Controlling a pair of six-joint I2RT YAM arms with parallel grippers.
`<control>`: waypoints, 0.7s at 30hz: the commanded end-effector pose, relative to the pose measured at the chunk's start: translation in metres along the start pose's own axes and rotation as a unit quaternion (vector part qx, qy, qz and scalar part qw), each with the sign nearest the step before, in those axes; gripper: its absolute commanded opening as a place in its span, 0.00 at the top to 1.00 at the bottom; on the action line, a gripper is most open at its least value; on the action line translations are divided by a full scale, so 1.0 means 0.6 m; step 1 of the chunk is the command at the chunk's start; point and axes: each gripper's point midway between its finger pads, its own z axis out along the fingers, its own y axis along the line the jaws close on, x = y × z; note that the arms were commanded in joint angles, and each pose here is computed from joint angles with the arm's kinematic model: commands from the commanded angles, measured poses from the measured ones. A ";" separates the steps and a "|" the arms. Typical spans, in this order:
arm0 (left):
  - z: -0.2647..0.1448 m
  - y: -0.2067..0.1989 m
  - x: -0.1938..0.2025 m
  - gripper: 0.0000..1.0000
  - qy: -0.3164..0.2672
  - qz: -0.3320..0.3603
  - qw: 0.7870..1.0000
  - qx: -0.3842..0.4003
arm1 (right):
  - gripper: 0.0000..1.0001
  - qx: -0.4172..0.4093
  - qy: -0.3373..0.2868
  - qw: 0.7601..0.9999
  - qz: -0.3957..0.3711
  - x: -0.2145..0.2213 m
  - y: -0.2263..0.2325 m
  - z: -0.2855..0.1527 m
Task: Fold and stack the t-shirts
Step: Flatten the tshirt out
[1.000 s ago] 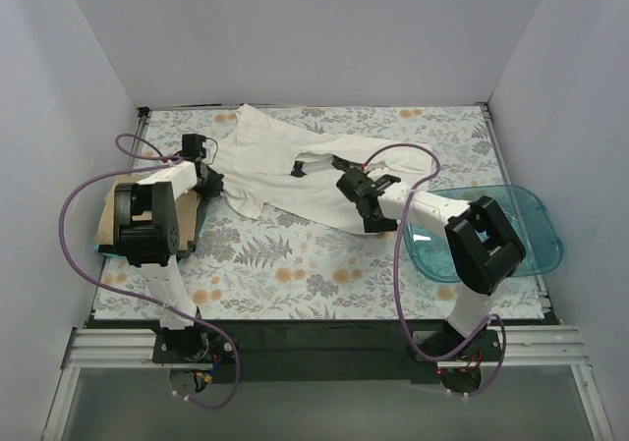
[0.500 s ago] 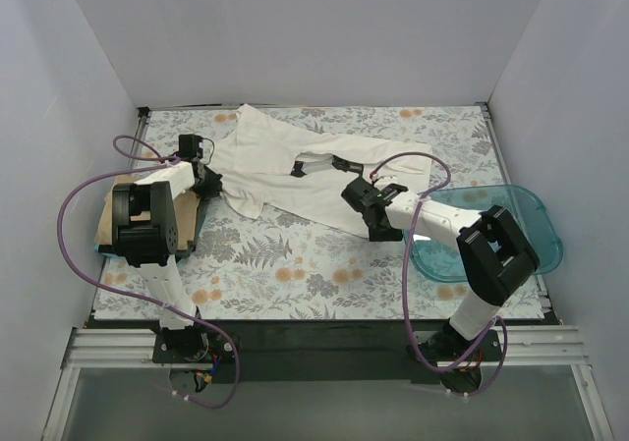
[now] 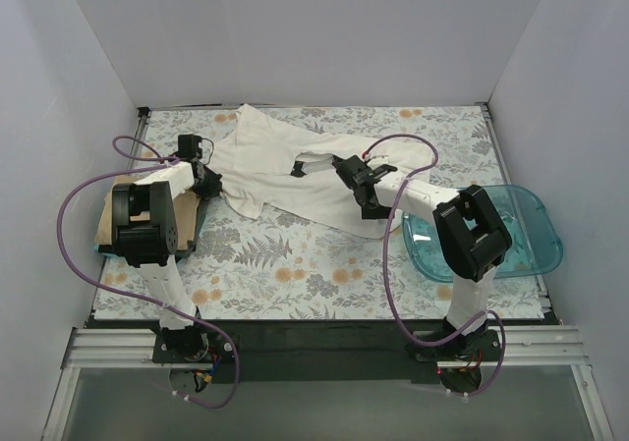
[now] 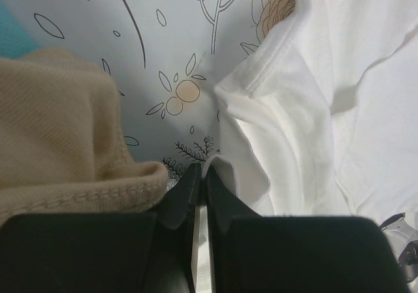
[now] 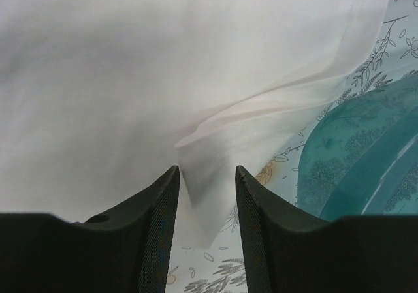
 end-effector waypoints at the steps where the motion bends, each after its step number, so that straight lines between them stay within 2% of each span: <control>1: -0.003 0.034 0.009 1.00 0.010 0.005 1.000 -0.028 | 0.54 0.035 -0.005 0.999 0.000 -0.018 -0.026 0.020; 9: -0.001 0.035 0.009 1.00 0.012 0.003 1.000 -0.027 | 0.55 0.056 -0.015 0.998 0.003 -0.052 -0.046 0.036; 15: 0.001 0.038 0.008 1.00 0.014 0.001 1.000 -0.028 | 0.62 0.053 -0.009 0.999 0.008 -0.057 -0.043 0.046; 18: 0.001 0.038 0.006 1.00 0.013 0.000 1.000 -0.027 | 0.71 0.055 -0.006 0.998 0.008 -0.056 -0.045 0.050; 21: 0.001 0.038 0.003 1.00 0.012 -0.002 1.000 -0.027 | 0.89 0.055 -0.006 0.998 0.010 -0.054 -0.047 0.048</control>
